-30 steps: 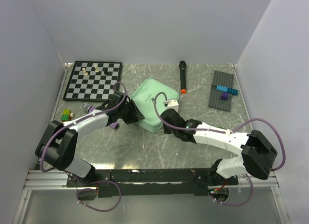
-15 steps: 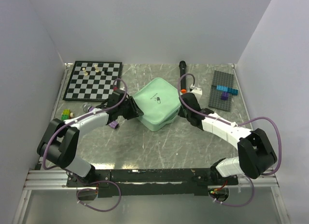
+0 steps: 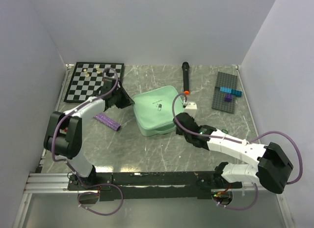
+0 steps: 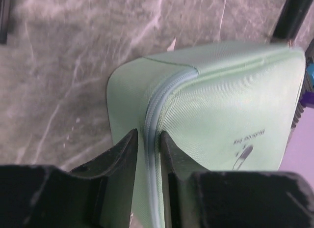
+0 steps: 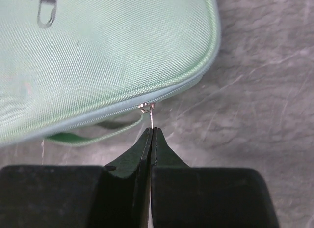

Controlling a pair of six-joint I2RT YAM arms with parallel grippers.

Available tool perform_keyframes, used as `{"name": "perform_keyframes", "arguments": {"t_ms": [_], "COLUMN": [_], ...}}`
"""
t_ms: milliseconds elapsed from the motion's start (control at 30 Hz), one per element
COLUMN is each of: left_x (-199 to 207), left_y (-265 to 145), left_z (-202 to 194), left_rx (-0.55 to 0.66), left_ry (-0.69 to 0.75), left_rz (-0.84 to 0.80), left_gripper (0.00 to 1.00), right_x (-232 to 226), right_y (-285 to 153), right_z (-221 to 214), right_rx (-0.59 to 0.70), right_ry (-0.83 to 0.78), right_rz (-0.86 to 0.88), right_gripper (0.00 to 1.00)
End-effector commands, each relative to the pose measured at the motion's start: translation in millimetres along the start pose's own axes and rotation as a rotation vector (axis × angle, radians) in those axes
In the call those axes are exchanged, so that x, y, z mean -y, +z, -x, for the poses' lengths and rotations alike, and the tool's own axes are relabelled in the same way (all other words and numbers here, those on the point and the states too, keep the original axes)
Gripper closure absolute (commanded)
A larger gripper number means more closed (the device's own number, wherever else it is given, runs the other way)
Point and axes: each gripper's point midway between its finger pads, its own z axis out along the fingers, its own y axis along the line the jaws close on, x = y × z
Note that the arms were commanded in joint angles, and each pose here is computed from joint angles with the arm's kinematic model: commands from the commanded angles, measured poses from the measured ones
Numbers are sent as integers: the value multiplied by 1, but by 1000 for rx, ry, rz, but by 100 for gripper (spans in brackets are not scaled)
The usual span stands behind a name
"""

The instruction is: Organize the medicine kit

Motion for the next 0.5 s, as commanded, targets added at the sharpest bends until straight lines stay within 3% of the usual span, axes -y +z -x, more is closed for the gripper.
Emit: {"name": "perform_keyframes", "arguments": {"t_ms": [0, 100, 200, 333, 467], "left_x": [-46, -34, -11, 14, 30], "left_y": [18, 26, 6, -51, -98], "left_z": [46, 75, 103, 104, 44], "left_rx": [90, 128, 210, 276, 232], "left_ry": [1, -31, -98, -70, -18], "left_rz": [198, 153, 83, 5, -32], "left_gripper": [99, 99, 97, 53, 30], "right_x": [10, -18, -38, -56, -66], "right_y": [-20, -29, -29, -25, -21], "right_z": [-23, -30, -33, -34, -32], "right_rx": [-2, -5, 1, -5, 0], "right_ry": [-131, -210, -288, -335, -362], "right_rz": [-89, -37, -29, 19, 40], "right_gripper": [100, 100, 100, 100, 100]}}
